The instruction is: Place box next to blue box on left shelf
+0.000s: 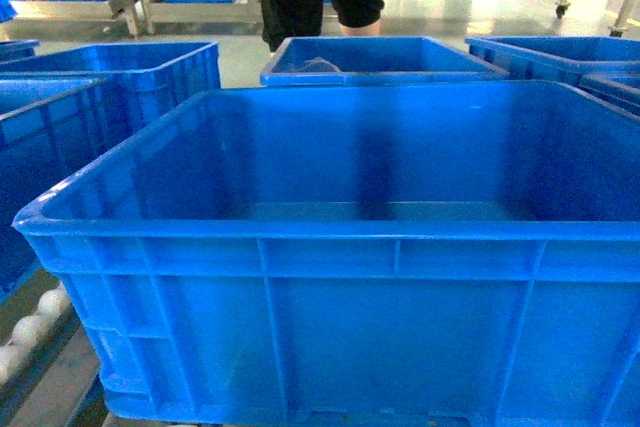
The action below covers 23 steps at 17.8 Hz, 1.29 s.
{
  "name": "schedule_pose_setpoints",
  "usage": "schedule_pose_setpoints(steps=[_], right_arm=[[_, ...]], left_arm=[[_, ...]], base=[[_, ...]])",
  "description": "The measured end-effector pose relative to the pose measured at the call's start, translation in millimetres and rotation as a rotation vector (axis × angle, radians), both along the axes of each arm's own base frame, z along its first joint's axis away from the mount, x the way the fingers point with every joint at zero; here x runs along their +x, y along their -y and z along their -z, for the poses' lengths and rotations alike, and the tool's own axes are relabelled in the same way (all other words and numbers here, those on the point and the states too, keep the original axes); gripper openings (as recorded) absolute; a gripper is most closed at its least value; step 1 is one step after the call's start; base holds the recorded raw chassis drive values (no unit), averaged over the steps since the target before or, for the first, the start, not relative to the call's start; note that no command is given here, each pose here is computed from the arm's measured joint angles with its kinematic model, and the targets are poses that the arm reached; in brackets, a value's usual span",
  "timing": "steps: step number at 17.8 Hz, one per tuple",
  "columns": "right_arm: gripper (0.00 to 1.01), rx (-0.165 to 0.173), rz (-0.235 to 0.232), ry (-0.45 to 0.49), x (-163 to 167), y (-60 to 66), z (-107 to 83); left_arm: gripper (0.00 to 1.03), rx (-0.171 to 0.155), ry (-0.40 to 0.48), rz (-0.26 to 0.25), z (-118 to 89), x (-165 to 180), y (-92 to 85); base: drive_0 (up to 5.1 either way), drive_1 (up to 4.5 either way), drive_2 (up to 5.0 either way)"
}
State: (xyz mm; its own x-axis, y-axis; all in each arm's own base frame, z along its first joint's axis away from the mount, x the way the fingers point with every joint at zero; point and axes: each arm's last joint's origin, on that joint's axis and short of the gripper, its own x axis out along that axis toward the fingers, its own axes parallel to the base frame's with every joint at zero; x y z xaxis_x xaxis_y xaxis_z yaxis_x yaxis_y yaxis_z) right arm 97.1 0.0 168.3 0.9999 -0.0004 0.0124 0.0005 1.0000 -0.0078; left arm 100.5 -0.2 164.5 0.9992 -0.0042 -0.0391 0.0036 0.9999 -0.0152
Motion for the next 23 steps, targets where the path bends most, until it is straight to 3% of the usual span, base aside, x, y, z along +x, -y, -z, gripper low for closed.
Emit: schedule_pose_setpoints(steps=[1,5,6,7,10,12,14,15,19,23], right_arm=[[0.02,0.000,0.000,-0.018,0.3,0.0,2.6],[0.02,0.000,0.000,-0.011,0.3,0.0,1.9],[0.08,0.000,0.000,-0.011,0.3,0.0,1.9],[0.21,0.000,0.000,-0.011,0.3,0.0,1.9],[0.28,0.000,0.000,-0.011,0.3,0.0,1.9],[0.47,0.000,0.000,-0.011,0.3,0.0,1.9],[0.82,0.000,0.000,-0.011,0.3,0.0,1.9],[0.87,0.000,0.000,-0.011,0.3,0.0,1.9],[1.00,0.000,0.000,-0.011,0.3,0.0,1.9],[0.98,0.000,0.000,-0.011,0.3,0.0,1.9]], left_arm=[[0.01,0.001,0.056,-0.002,-4.7,-3.1,-0.1],[0.01,0.002,0.037,-0.004,-2.7,-3.0,-0.1],[0.09,0.002,0.037,-0.003,-2.8,-3.0,-0.1],[0.23,0.002,0.037,-0.003,-2.8,-3.0,-0.1],[0.30,0.002,0.037,-0.003,-2.8,-3.0,-0.1],[0.48,0.002,0.037,-0.003,-2.8,-3.0,-0.1],[0.82,0.002,0.037,-0.003,-2.8,-3.0,-0.1],[0.88,0.002,0.037,-0.003,-2.8,-3.0,-0.1],[1.00,0.005,0.037,-0.003,-2.8,-3.0,-0.1],[0.98,0.005,0.037,-0.003,-2.8,-3.0,-0.1]], base=[[0.0,0.00,0.0],[0.0,0.00,0.0],[0.0,0.00,0.0],[0.0,0.00,0.0],[0.0,0.00,0.0],[0.0,0.00,0.0],[0.0,0.00,0.0],[0.0,0.00,0.0],[0.0,0.00,0.0],[0.0,0.00,0.0]])
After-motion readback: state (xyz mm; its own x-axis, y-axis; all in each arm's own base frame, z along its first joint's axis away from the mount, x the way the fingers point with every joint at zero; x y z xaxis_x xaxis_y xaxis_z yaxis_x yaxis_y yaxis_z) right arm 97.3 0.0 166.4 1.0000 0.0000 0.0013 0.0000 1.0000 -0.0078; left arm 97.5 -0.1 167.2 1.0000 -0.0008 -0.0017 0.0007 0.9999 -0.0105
